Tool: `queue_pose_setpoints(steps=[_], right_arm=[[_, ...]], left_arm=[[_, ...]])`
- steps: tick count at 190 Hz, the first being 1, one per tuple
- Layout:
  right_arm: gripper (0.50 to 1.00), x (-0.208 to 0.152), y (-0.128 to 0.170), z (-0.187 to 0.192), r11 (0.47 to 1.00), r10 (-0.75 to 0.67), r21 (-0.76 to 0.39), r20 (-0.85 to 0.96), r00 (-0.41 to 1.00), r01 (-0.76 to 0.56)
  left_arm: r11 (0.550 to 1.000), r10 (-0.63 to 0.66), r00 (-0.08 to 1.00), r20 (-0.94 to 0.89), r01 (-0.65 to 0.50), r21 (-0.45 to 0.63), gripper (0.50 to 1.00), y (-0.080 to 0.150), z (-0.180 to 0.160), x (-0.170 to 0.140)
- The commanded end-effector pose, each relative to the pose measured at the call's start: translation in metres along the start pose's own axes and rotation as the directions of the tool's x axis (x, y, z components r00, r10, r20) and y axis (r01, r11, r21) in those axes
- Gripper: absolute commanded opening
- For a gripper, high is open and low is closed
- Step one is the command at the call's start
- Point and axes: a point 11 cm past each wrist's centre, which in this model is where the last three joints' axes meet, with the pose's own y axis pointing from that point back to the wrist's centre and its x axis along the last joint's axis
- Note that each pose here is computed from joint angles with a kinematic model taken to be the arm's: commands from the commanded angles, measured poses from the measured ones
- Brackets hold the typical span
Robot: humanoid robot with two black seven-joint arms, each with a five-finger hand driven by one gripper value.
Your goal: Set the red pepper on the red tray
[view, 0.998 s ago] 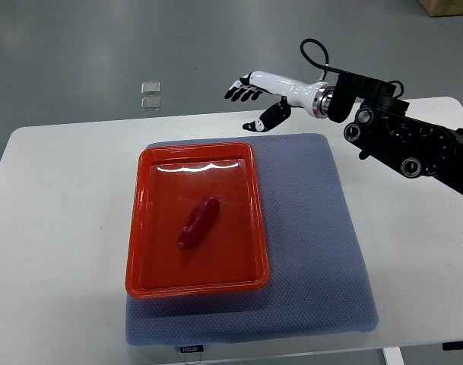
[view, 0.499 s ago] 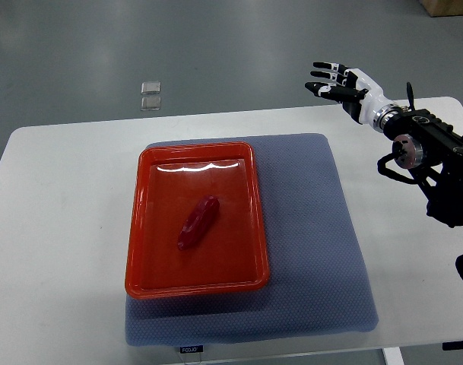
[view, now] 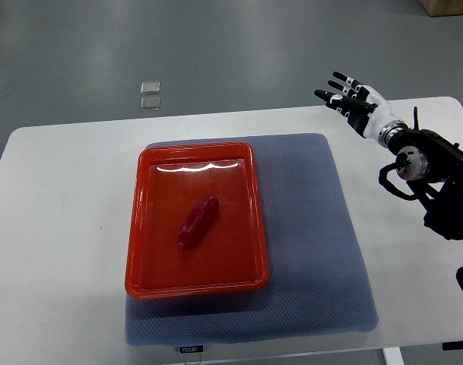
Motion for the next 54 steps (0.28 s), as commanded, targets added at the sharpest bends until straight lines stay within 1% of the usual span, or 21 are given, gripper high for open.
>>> queue_pose_setpoints(steps=[1,20,54], right_arm=[[0.917,-0.002,0.000,0.002,1.000,-0.001,-0.003,0.004,1.000,0.001],[0.917,-0.002,0.001,0.010,1.000,0.001,-0.011,0.020,1.000,0.000],[0.917,-0.003,0.003,0.020,1.000,0.019,0.008,0.131,0.991,-0.021]], left_arm=[[1.000,0.000,1.000,0.000,0.000,0.000,1.000,0.000,0.000,0.000],[1.000,0.001,1.000,0.000,-0.001,0.000,1.000,0.000,0.000,0.000],[1.000,0.001,1.000,0.000,-0.001,0.000,1.000,0.000,0.000,0.000]])
